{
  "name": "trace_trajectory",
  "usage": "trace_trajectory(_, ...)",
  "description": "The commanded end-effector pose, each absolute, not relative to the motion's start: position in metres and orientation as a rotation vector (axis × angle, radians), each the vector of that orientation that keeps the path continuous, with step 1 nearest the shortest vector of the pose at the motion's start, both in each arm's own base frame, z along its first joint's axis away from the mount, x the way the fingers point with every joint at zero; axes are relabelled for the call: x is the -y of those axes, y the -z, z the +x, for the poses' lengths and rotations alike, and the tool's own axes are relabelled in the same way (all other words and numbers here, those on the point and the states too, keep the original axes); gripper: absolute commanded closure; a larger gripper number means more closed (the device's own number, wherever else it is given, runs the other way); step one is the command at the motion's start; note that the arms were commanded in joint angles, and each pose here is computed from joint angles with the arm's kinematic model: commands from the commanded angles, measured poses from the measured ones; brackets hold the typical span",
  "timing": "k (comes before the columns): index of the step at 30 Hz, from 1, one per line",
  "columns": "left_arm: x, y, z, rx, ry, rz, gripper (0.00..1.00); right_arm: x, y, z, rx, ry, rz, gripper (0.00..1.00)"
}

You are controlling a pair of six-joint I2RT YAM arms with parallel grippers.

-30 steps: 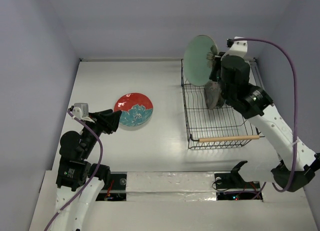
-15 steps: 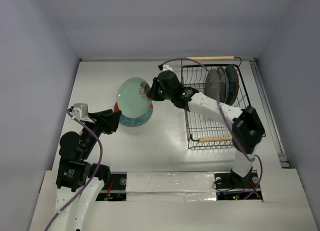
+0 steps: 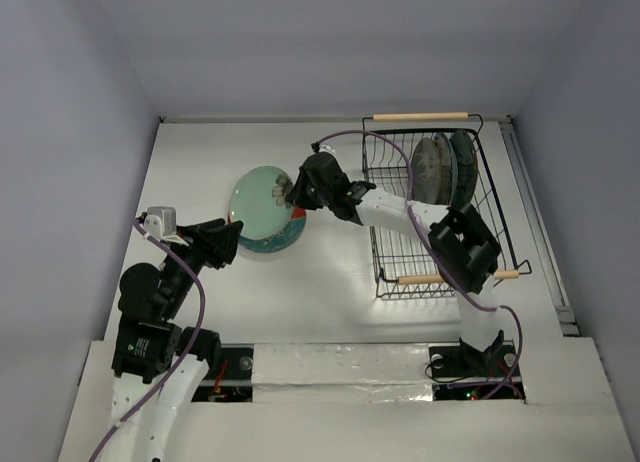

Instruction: Unload the plates from the dish rack

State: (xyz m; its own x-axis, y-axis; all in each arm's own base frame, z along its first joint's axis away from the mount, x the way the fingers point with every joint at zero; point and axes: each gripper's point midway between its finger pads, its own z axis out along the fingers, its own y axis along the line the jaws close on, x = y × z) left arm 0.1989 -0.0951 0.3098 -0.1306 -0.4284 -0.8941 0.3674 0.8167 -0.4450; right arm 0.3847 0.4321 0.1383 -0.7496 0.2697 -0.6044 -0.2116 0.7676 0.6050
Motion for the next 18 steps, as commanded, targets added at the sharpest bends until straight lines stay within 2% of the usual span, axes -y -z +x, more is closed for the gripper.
trace_trajectory(1, 0.096, -0.320, 0.198, -1.515, 0.696, -0.045, 0.55, -0.464, -0.212, 0.402, -2.016, -1.131, 0.092, 1.00)
trace_trajectory(13, 0.096, -0.320, 0.197, -1.513, 0.696, -0.045, 0.55, -0.463, -0.167, 0.399, -2.103, -1.097, 0.111, 0.98)
trace_trajectory(16, 0.096, -0.321, 0.196, -1.509, 0.698, -0.043, 0.55, -0.458, -0.159, 0.397, -2.117, -1.070, 0.118, 0.85)
trace_trajectory(17, 0.096, -0.321, 0.196, -1.511, 0.697, -0.043, 0.55, -0.457, -0.158, 0.397, -2.121, -1.065, 0.121, 0.76)
trace_trajectory(18, 0.096, -0.321, 0.197, -1.510, 0.695, -0.043, 0.55, -0.455, -0.155, 0.396, -2.127, -1.052, 0.119, 0.71)
